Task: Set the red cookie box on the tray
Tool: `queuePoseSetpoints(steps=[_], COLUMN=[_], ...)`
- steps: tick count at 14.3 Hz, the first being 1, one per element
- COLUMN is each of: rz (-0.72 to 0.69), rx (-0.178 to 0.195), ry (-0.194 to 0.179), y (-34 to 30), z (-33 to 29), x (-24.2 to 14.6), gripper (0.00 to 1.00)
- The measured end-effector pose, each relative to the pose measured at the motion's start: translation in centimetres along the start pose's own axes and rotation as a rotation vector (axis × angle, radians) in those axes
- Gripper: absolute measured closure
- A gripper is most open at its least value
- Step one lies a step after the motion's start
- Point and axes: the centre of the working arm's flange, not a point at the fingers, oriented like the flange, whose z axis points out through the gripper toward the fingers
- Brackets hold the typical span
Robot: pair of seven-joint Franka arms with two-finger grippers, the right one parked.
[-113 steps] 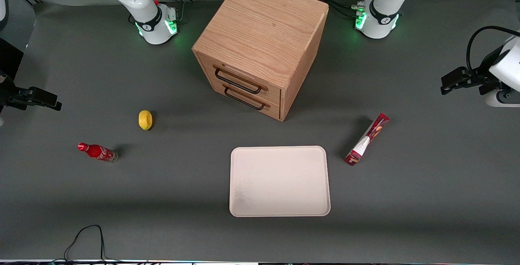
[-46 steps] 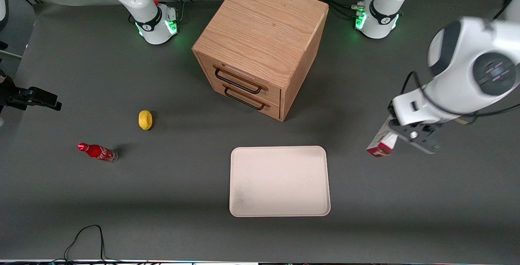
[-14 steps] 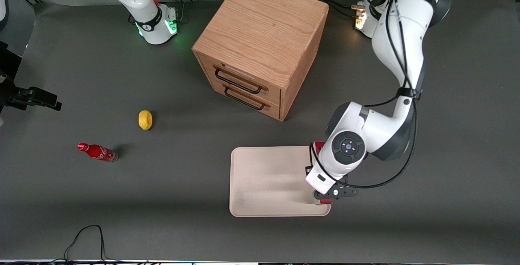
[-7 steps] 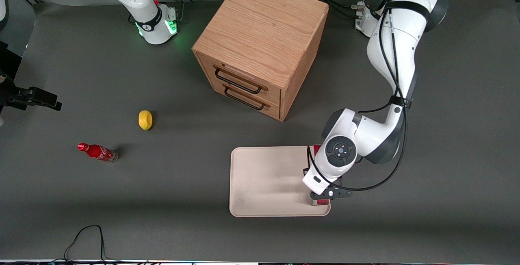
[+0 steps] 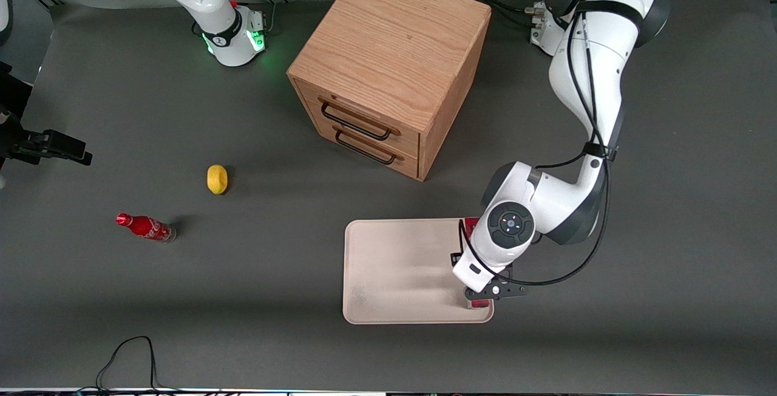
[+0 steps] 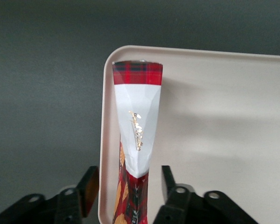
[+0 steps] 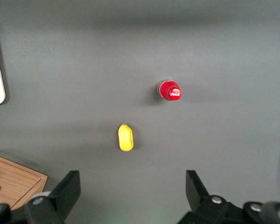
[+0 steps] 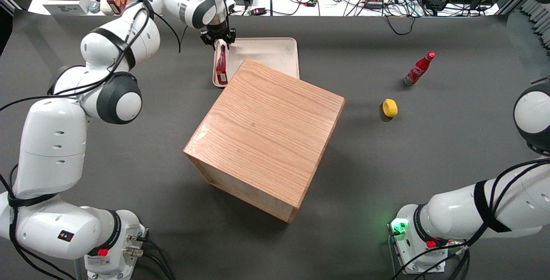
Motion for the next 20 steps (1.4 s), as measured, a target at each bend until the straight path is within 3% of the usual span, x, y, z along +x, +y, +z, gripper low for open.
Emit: queuePoseSetpoints(steps=[3, 5, 11, 15, 20], rz=[-0.017, -0.024, -0.048, -0.018, 0.05], rx=[0.032, 0.05, 0.051, 0.08, 0.064], ry=[-0.026, -0.034, -0.01, -0.055, -0.081], y=[-1.3, -2.1, -5.8, -12.5, -24.3], z=[-4.7, -10.7, -30.3, -32.3, -31.1], x=[0.1, -0.6, -6.0, -6.2, -7.3], gripper=[0.01, 0.0, 0.0, 0.0, 0.0])
